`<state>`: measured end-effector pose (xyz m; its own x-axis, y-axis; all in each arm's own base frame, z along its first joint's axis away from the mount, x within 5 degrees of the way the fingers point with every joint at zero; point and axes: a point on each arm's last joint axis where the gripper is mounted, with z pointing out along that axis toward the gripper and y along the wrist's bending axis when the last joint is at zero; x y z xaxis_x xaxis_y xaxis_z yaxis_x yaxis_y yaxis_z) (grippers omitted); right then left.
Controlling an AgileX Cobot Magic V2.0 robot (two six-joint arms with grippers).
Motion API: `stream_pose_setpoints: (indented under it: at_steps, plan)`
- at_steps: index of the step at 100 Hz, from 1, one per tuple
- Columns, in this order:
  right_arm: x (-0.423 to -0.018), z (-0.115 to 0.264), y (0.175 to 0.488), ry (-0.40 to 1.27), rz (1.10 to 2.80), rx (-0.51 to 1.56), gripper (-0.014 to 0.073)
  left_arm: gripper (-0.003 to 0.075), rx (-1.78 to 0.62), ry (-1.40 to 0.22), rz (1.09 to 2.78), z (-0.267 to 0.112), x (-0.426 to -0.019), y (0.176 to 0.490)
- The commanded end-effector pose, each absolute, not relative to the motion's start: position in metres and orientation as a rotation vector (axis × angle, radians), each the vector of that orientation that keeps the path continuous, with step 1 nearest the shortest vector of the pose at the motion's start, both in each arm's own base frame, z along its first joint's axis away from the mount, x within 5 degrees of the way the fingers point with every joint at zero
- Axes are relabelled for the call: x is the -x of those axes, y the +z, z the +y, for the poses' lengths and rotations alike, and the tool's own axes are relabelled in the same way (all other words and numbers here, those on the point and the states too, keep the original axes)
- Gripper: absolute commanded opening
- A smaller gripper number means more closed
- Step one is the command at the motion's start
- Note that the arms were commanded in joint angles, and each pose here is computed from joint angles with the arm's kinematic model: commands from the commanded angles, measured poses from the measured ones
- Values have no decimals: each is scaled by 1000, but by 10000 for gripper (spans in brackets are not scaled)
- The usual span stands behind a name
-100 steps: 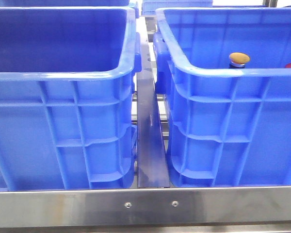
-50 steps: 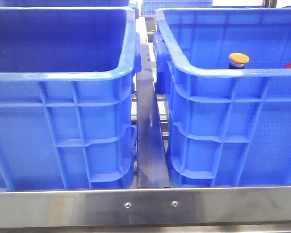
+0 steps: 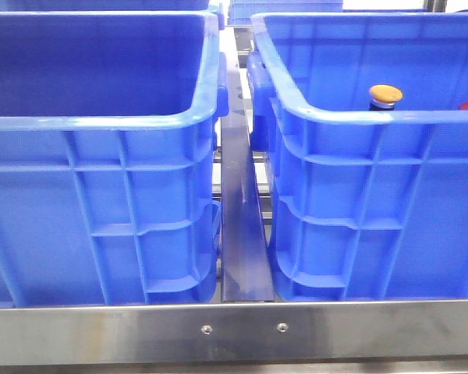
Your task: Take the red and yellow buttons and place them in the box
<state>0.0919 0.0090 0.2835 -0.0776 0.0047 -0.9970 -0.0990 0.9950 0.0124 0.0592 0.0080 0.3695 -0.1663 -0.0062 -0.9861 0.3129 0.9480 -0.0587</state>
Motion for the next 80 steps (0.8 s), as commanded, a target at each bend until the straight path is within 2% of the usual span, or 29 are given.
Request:
stream_pose_setpoints:
  at_steps: [1,54,80]
  plan:
    - [-92,7,294,74,1606,41,-59,-19,-244,-296,1648,7,-59,381]
    - [-92,7,294,74,1606,41,-59,-19,-246,-294,1651,6,-60,380]
    - [-92,7,294,74,1606,41,-59,-19,-226,-236,1673,7,-62,374]
